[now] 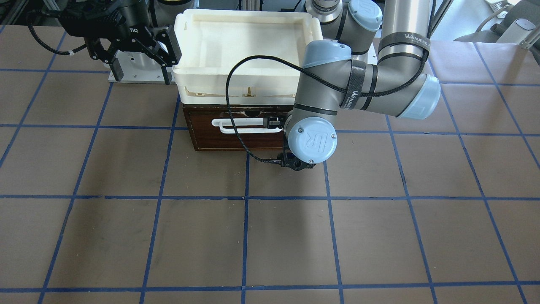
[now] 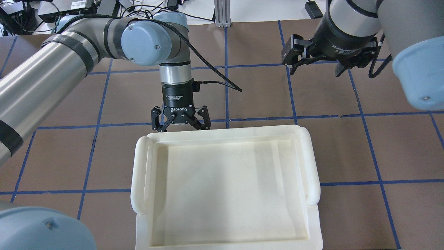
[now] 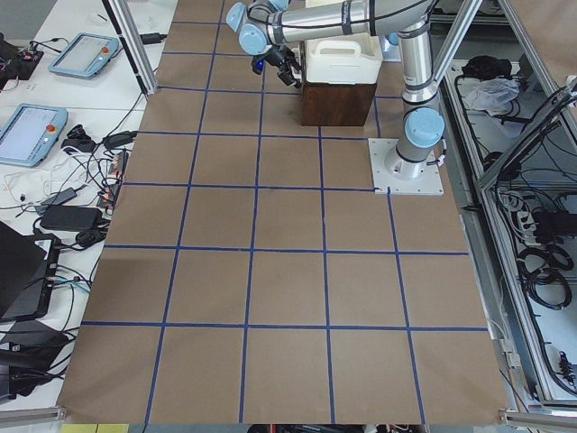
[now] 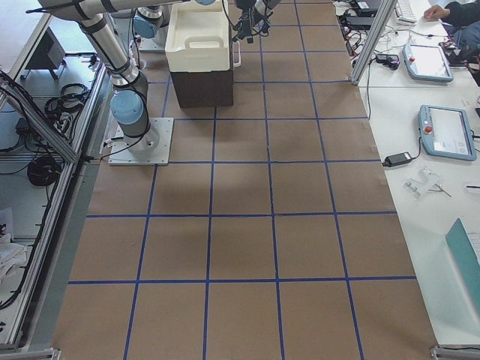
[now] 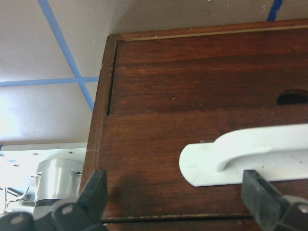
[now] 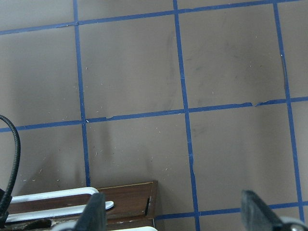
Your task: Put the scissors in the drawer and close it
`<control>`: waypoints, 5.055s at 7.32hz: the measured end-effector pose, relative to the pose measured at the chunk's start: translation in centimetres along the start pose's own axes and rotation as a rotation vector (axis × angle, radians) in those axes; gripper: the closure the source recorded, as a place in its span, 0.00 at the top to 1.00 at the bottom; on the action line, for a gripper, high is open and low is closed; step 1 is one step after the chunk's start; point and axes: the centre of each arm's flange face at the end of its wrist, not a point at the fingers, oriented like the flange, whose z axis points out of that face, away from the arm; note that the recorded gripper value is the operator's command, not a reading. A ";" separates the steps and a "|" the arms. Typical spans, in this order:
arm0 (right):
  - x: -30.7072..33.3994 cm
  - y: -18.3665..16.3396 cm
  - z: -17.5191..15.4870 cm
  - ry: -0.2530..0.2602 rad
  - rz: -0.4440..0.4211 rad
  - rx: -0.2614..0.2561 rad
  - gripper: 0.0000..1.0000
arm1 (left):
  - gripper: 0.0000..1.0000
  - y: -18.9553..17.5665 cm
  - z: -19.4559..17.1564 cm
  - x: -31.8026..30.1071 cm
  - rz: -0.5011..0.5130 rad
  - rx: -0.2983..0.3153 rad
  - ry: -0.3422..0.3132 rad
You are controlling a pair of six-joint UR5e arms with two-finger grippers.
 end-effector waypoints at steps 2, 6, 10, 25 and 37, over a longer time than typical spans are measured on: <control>0.0 0.0 0.0 0.000 -0.001 0.000 1.00 | 1.00 0.2 0.0 0.2 -0.003 0.003 0.003; 0.1 0.0 -0.1 0.004 -0.002 0.001 1.00 | 1.00 2.0 -5.2 -0.8 0.006 0.213 0.036; 0.1 0.2 0.3 0.003 -0.003 -0.006 1.00 | 1.00 8.9 -13.9 -6.7 -0.058 0.527 -0.014; 0.2 1.2 1.0 0.007 -0.009 -0.045 1.00 | 1.00 17.9 -16.0 -14.3 -0.117 0.800 0.056; 0.2 1.2 1.0 0.012 -0.011 -0.037 1.00 | 1.00 17.8 -15.9 -14.1 -0.118 0.793 0.059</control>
